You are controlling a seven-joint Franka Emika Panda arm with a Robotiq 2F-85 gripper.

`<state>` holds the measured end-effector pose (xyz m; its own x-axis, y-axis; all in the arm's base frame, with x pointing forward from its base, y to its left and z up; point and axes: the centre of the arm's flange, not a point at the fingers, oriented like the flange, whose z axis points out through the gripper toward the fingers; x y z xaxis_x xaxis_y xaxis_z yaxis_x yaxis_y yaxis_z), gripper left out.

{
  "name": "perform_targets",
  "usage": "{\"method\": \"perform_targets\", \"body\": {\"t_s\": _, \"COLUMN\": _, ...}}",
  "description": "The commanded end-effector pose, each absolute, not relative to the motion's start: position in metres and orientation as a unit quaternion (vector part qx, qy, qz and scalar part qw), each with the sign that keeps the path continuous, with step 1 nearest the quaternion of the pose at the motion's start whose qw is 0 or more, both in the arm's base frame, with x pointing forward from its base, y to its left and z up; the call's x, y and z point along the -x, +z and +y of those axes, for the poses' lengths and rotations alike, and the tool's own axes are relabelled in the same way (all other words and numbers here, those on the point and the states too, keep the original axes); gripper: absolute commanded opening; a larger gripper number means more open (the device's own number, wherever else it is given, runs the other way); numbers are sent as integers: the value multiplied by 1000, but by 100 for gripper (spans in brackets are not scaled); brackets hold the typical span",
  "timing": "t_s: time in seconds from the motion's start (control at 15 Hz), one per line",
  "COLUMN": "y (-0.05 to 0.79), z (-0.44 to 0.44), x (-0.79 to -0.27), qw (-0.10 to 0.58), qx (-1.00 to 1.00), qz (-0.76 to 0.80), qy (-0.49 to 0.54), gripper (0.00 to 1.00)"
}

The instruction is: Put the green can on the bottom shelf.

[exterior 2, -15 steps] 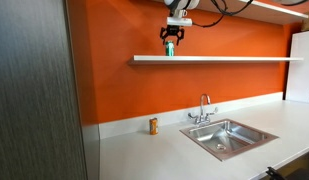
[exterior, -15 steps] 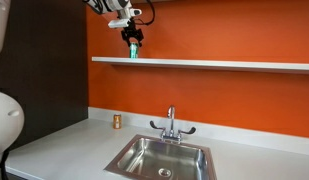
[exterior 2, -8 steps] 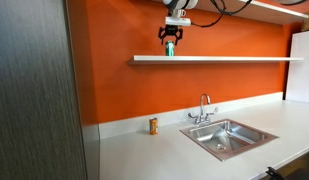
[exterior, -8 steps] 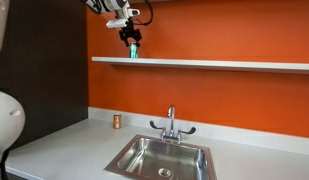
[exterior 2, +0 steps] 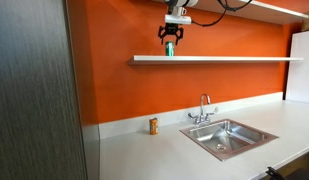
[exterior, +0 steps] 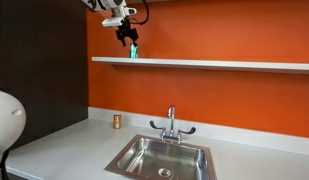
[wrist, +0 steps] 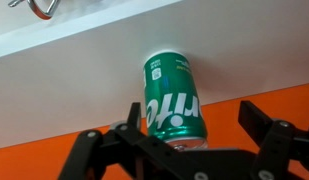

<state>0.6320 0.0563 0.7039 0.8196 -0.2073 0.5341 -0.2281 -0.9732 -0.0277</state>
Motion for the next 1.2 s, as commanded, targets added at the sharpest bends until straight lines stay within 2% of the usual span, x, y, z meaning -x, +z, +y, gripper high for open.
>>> {"method": "perform_targets", "body": {"t_s": 0.0, "y": 702, "z": 61, "x": -597, "qw": 18, "qx": -953, "qz": -129, "qy": 274, "gripper": 100}}
{"method": "perform_targets", "body": {"t_s": 1.13, "y": 669, "z": 107, "x": -462, "qw": 17, "qx": -960, "qz": -121, "qy": 251, "gripper": 100}}
